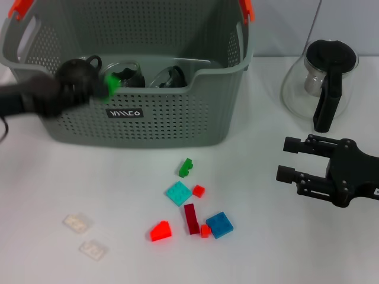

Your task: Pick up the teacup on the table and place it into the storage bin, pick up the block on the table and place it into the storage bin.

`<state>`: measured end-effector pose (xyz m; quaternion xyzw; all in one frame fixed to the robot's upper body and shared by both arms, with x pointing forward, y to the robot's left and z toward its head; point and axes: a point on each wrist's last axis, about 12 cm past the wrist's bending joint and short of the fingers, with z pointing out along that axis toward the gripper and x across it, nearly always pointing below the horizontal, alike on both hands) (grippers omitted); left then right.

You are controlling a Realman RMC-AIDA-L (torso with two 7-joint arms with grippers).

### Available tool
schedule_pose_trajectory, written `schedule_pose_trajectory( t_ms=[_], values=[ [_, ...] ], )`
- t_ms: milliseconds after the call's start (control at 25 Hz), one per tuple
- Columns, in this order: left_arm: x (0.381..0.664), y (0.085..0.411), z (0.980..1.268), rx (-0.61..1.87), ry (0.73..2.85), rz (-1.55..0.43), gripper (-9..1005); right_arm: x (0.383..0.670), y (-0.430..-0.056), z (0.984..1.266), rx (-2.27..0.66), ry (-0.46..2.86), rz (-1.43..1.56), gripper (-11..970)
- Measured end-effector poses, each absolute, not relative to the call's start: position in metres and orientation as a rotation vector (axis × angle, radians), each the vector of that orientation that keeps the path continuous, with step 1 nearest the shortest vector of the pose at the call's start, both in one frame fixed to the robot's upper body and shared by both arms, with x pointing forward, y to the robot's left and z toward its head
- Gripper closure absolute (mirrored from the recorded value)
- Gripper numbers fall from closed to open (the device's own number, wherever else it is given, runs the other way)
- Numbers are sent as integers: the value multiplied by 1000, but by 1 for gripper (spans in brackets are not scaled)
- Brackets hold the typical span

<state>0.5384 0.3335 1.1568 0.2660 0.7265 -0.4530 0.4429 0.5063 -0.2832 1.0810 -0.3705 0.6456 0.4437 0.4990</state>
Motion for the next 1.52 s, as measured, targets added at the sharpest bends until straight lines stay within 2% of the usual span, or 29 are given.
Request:
schedule_pose_trajectory(
  t_ms=[200,400,600,760,1000,1360,1520],
  values=[
    [559,333,1183,503,1682,-1176,861,505,-283,1080,-890,1561,1073,285],
    [589,335,1201,359,1624,-1088,862,504,-282,1079,-885,1559,1074,285],
    [619,318,1206,386,1712,-996,862,502,-280,1077,-880,1558,1081,285],
    [636,301,1199,447,1846,-854,862,502,-280,1077,-875,1555,1082,285],
    [648,286,1185,524,2024,-673,861,503,-279,1078,-874,1553,1086,286],
    [653,287,1182,432,2086,-634,861,503,-281,1078,-869,1559,1083,286],
    [653,288,1183,424,2082,-641,743,503,-281,1078,-869,1559,1082,286]
  ],
)
